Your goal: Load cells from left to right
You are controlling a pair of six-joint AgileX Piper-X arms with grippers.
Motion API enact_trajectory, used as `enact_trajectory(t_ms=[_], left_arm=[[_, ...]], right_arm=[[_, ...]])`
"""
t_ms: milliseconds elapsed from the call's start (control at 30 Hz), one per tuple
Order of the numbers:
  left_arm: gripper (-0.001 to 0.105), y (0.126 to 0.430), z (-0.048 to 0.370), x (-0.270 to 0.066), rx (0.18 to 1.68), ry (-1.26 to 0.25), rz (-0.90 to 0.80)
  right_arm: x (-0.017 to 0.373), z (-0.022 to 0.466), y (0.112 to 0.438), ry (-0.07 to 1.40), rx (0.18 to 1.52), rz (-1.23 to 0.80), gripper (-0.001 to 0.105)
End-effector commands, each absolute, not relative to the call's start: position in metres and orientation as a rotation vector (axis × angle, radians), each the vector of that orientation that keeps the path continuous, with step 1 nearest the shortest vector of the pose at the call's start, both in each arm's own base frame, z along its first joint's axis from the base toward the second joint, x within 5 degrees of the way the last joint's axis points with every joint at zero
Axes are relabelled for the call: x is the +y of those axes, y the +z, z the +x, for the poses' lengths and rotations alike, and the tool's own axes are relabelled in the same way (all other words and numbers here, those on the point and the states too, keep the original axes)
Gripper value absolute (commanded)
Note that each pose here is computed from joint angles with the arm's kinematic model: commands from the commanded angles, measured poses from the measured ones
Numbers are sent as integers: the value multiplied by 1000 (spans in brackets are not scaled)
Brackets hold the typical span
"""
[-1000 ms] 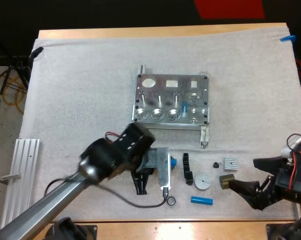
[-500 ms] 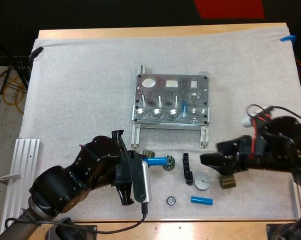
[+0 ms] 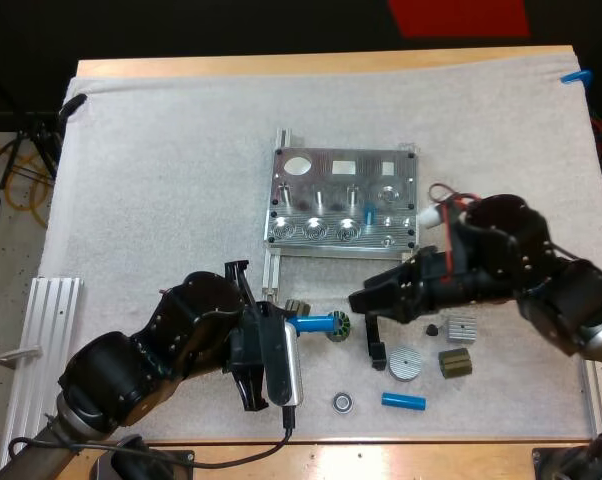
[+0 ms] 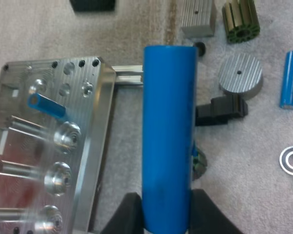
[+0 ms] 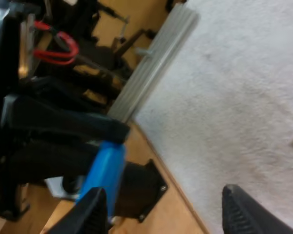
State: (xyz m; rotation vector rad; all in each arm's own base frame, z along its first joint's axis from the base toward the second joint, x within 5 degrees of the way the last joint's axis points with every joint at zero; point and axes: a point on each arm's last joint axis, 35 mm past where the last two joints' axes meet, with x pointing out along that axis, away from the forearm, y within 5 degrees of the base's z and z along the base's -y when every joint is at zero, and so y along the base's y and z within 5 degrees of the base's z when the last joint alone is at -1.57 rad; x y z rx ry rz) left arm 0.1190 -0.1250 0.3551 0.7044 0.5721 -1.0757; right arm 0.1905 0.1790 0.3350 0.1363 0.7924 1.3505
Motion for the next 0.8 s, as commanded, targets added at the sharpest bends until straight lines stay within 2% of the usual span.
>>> enact_trajectory(t_ms=[0,200,433,533,767], left_arm=[[0,358,120,-126,559,-1062,687],[0,350,127,-132,606,-1044,697],[0,347,132,-136,626,-1041,690],[0,348,133,-138,604,-1039,684],[0,349,134,-138,589,-1037,680]], right_arm=[[187,187,338,1402,772,137,51],[211,175,336,1423,747,88,51],[215,170,336,1402,749,77,51],[215,171,336,1391,746,74,46],[214,172,335,1350,749,63,2]])
